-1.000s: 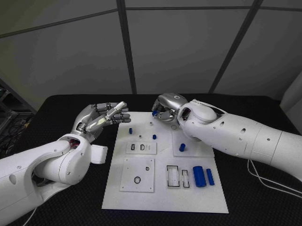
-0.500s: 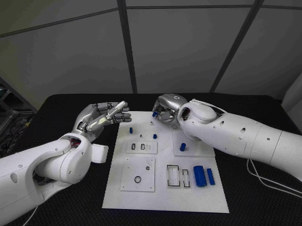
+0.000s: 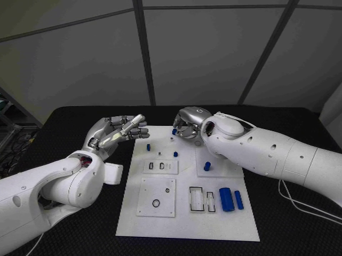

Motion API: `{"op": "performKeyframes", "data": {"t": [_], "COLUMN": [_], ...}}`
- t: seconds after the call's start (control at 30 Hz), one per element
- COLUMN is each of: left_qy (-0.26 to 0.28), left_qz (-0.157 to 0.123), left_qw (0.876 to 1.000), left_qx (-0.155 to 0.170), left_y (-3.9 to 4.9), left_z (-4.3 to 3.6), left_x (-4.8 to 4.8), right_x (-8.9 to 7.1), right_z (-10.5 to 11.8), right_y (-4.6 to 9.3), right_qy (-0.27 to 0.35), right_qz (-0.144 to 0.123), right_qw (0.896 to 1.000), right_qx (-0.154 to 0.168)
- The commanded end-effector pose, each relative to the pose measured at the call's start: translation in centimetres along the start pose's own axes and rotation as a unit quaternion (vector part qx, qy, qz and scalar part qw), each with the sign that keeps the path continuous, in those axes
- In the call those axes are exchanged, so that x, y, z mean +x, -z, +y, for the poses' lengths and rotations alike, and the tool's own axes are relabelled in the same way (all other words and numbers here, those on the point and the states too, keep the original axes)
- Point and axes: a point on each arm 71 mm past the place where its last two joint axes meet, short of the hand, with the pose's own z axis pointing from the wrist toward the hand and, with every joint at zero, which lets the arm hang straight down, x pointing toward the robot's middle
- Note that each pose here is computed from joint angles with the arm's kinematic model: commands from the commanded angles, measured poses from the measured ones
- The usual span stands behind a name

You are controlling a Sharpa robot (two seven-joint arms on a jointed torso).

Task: Assemble the parts on the task board

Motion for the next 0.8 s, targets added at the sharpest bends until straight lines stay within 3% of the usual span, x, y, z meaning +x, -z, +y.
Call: {"op": "performKeyframes", "data": {"t": [0.03,0.33,0.53,0.7,0.8], "left_qy": [-0.001,-0.002,-0.004,-0.004,-0.005], "left_qz": [0.005,0.005,0.002,0.001,0.000], "left_qw": [1.000,1.000,1.000,1.000,1.000], "left_qx": [0.004,0.003,0.003,0.002,0.001], "left_y": [-0.04,-0.01,0.04,0.04,0.02], "left_z": [-0.15,-0.16,-0.17,-0.13,-0.10], "left_x": [0.08,-0.01,-0.34,-0.57,-0.67], "right_x": [0.0,-0.7,-2.1,-3.2,-3.6], "right_z": [0.1,0.2,-1.1,-2.9,-4.2], "right_y": [-0.1,0.6,3.0,4.8,5.8], "right_qy": [0.003,-0.002,-0.023,-0.056,-0.074], "right_qz": [0.005,-0.020,-0.049,-0.043,-0.026], "right_qw": [1.000,1.000,0.999,0.997,0.996], "right_qx": [0.000,-0.010,-0.009,0.018,0.046]}}
